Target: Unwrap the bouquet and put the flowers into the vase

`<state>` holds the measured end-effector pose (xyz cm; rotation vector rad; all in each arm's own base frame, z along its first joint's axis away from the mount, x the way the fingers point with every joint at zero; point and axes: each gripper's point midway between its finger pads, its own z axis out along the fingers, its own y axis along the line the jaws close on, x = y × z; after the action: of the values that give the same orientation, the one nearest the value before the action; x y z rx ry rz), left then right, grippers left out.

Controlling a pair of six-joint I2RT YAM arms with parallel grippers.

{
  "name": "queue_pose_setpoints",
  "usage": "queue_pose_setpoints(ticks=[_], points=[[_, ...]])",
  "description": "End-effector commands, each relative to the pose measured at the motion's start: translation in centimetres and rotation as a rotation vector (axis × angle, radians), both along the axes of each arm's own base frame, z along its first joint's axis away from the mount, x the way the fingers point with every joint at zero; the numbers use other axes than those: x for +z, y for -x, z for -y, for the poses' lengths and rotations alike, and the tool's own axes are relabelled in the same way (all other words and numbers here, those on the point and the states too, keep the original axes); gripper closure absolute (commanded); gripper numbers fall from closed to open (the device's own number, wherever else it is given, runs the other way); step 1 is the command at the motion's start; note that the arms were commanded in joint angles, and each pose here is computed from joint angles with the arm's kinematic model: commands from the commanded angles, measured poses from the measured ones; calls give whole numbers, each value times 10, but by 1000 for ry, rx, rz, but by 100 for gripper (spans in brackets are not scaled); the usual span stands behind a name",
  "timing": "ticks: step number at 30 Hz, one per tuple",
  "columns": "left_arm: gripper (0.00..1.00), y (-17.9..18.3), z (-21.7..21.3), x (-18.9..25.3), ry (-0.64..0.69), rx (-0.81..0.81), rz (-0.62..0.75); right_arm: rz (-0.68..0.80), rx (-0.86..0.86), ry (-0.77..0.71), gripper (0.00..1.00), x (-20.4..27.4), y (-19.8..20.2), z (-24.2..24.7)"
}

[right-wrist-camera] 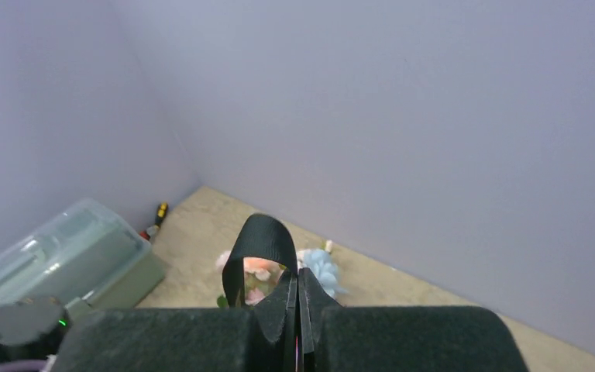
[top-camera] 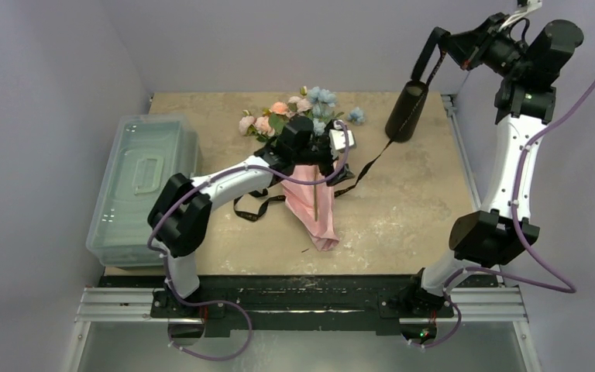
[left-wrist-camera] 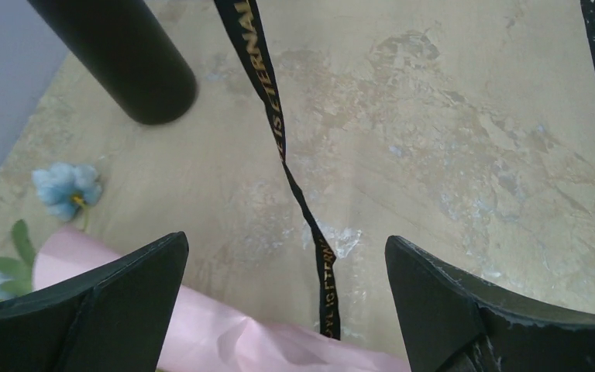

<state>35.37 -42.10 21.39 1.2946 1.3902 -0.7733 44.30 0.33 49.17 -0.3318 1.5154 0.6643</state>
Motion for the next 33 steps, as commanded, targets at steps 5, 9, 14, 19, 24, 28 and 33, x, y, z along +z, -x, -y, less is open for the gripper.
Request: queue_pose_setpoints(ticks=[5,9,14,19,24,28,33], points=[[9,-18,46,-20,68,62,-50,179,153,-116,100,92,37,-28],[22,-31,55,-34,75,107,-84,202,183,-130,100,104,45,-32],[61,-35,65,-41,71,110,-107,211,205,-124,100,110,47,-34],[100,-26,65,8,157,80,-74,152,173,-70,100,74,32,-27],[100,-18,61,80,264,65,-13,56,121,4,100,10,20,-17],[100,-13,60,128,339,47,21,-39,107,41,100,-42,19,-14],[100,-15,60,177,405,39,81,-138,148,89,100,-97,28,-22]])
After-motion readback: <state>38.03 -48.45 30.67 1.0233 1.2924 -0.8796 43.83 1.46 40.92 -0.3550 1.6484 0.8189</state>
